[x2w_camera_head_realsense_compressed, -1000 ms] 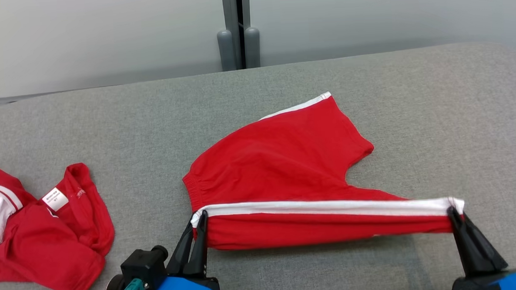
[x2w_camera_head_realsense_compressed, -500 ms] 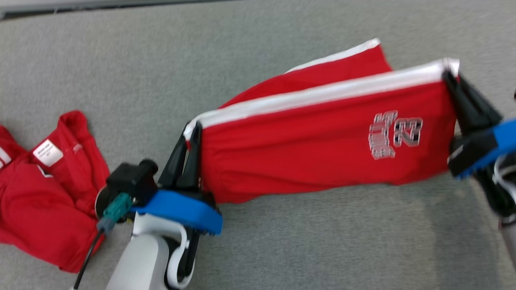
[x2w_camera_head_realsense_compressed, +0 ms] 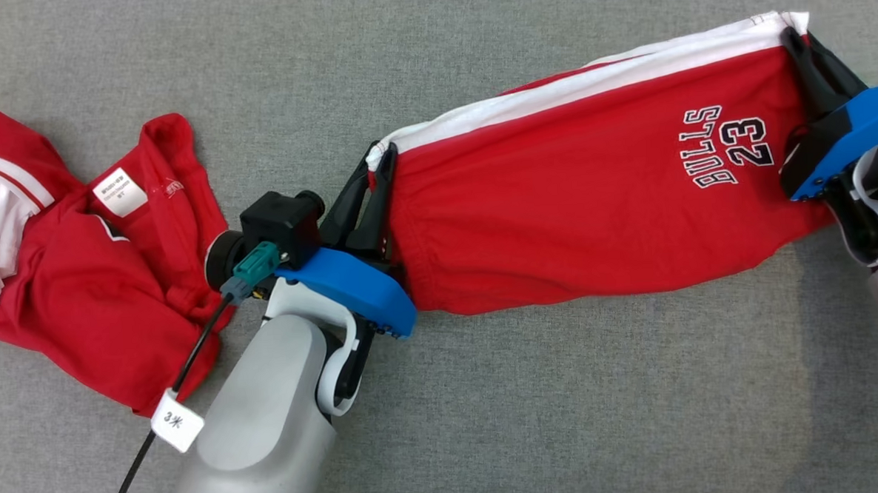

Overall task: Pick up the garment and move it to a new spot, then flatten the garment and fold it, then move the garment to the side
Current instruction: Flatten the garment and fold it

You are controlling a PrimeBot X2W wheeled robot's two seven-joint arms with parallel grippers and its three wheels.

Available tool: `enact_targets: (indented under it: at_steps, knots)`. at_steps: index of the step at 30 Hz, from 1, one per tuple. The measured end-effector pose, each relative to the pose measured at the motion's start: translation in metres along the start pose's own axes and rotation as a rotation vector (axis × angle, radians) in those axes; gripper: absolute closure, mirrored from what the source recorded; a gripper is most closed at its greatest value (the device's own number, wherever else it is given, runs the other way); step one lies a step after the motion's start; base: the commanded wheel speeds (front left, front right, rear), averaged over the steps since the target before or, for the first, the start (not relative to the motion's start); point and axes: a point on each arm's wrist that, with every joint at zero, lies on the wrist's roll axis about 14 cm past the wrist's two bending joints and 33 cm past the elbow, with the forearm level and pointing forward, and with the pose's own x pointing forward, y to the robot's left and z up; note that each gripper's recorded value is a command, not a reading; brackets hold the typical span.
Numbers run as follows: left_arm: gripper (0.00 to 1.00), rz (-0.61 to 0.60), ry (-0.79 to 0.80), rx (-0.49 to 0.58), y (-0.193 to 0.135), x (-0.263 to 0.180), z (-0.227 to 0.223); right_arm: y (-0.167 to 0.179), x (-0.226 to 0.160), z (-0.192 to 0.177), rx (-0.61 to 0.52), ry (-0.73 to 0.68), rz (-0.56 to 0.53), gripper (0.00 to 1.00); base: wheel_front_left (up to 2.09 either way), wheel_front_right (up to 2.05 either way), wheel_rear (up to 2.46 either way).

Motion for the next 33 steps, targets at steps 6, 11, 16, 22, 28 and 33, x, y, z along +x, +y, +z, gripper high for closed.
enact_targets:
  at_steps: [6, 11, 16, 22, 28, 33]
  knots:
    - [0.00, -0.004, 0.002, 0.049, -0.006, 0.006, -0.004, 0.002, -0.002, 0.007, -0.030, -0.064, 0.001, 0.00, 0.00, 0.00, 0.00]
    - [0.00, 0.037, -0.090, 0.076, -0.005, 0.004, 0.018, 0.003, -0.017, 0.037, -0.080, -0.190, 0.001, 0.00, 0.00, 0.00, 0.00]
    - [0.00, 0.083, -0.184, 0.107, 0.000, -0.007, 0.046, 0.001, -0.049, 0.060, -0.088, -0.288, -0.023, 0.00, 0.00, 0.00, 0.00]
    - [0.00, 0.124, -0.313, 0.140, 0.007, -0.026, 0.087, 0.000, -0.101, 0.078, -0.072, -0.398, -0.071, 0.00, 0.00, 0.00, 0.00]
    - [0.00, 0.158, -0.327, 0.160, 0.014, -0.053, 0.088, 0.001, -0.152, 0.070, -0.045, -0.411, -0.125, 0.00, 0.00, 0.00, 0.00]
    - [0.00, 0.169, -0.296, 0.172, 0.015, -0.073, 0.075, -0.001, -0.190, 0.062, -0.028, -0.396, -0.176, 0.00, 0.00, 0.00, 0.00]
